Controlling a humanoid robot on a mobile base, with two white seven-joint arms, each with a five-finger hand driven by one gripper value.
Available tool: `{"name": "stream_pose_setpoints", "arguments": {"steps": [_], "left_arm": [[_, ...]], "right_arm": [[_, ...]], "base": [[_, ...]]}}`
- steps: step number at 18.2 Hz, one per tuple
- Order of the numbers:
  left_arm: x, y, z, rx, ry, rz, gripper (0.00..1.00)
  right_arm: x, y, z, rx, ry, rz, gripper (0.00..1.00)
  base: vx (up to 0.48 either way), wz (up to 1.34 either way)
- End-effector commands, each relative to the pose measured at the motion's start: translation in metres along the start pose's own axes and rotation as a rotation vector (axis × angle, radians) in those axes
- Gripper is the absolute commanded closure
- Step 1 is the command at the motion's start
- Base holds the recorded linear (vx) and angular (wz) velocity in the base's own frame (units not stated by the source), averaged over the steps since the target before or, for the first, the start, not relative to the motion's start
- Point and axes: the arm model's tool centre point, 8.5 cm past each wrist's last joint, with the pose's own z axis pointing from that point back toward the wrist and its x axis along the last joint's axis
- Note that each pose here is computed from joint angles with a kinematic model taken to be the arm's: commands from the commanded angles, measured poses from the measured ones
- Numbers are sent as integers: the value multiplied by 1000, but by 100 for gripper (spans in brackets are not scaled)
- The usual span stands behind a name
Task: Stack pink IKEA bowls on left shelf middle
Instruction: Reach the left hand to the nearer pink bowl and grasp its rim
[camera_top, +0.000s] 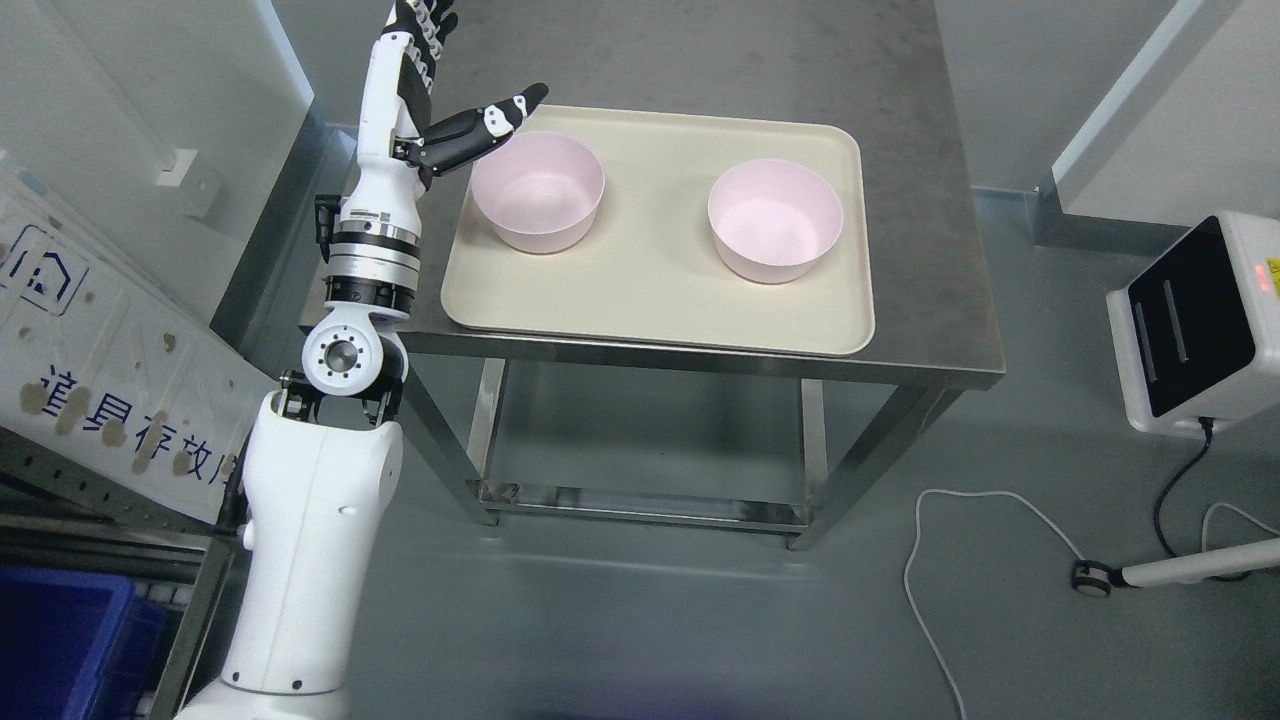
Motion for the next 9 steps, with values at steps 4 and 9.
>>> {"name": "stream_pose_setpoints", "arguments": {"steps": [4,9], "left_arm": [[4,53,-10,58,42,-100,2],[5,65,-43,-377,165,-377,6]], "right_arm": [[0,-12,0,-24,0,3,0],[0,-12,0,-24,0,1,0]], "base": [[40,-39],[-6,6]]}}
